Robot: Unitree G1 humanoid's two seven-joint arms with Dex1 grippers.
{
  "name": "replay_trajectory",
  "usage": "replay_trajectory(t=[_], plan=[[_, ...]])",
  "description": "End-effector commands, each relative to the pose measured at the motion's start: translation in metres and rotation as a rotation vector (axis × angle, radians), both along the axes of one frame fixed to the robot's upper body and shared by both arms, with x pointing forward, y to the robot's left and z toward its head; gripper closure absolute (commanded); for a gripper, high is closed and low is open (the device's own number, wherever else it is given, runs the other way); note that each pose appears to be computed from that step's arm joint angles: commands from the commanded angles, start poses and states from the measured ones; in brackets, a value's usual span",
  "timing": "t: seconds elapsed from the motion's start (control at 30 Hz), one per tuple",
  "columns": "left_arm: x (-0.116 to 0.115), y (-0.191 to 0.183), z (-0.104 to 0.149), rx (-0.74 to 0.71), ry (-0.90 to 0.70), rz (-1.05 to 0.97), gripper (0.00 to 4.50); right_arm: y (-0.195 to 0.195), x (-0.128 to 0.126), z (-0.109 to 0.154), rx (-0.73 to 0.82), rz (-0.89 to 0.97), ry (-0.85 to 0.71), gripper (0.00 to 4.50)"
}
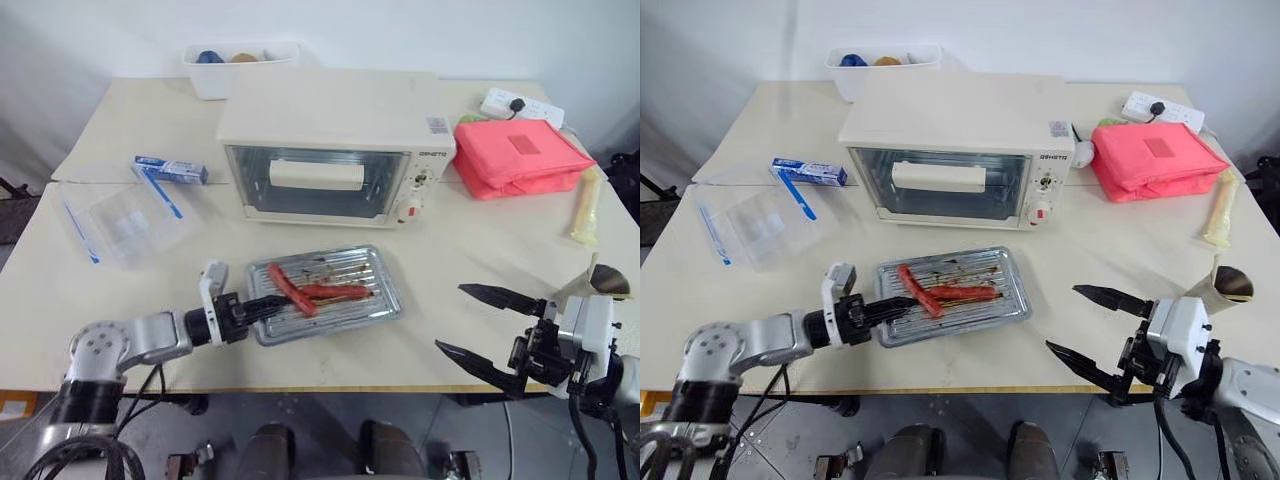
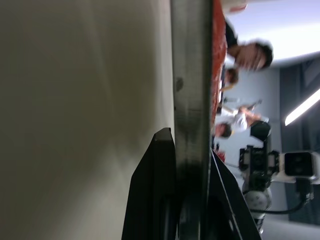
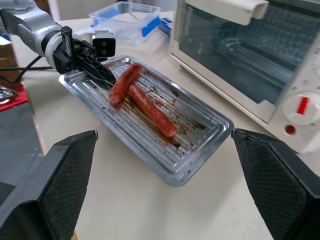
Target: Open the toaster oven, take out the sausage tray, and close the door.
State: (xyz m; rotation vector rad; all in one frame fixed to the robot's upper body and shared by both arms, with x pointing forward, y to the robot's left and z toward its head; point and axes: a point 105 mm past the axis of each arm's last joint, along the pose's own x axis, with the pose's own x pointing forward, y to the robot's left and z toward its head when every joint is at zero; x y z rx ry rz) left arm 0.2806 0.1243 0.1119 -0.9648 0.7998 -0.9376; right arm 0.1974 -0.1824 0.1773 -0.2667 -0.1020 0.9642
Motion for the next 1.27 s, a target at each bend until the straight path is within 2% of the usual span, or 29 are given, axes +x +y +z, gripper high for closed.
replay_trajectory(t=[0.03,0.1,0.37,0.53,0.6,0.67,0.8,0.87,0.93,1.07,1.27], plan=[[0.002,-0.014,-0.003,0.032,-0.017,-0.087,4.50,0.003,-0.007,0.009,-0.008,-0.005,-0.052,0.02],[0.008,-0.017,-0.008,0.080,-0.036,-0.085,4.50,0.003,-0.009,0.007,-0.012,-0.008,-0.046,0.02],[0.015,-0.008,0.000,0.150,-0.193,-0.079,2.10,0.005,-0.008,0.003,-0.010,-0.009,-0.031,0.00],[0.003,0.044,0.022,0.278,-0.396,-0.021,0.68,0.005,-0.004,0.000,0.000,0.032,0.002,0.00],[0.003,0.059,0.025,0.379,-0.554,-0.004,0.03,0.005,-0.004,-0.001,-0.003,0.050,0.015,0.00],[-0.008,0.080,0.028,0.458,-0.688,-0.022,0.03,0.005,-0.002,-0.002,-0.007,0.079,0.031,0.00],[-0.023,0.106,0.044,0.510,-0.854,0.001,0.03,0.003,0.007,0.001,-0.020,0.138,0.045,0.00],[-0.036,0.116,0.048,0.618,-1.044,-0.038,0.03,0.004,0.011,0.006,-0.018,0.178,0.046,0.00],[-0.046,0.126,0.044,0.744,-1.157,-0.063,0.03,0.008,0.013,0.009,-0.019,0.222,0.047,0.00],[-0.058,0.135,0.037,0.805,-1.234,-0.119,0.03,0.016,0.016,0.015,-0.012,0.278,0.041,0.00],[-0.050,0.131,0.041,0.784,-1.250,-0.045,0.03,0.016,0.020,0.014,-0.007,0.275,0.040,0.00]])
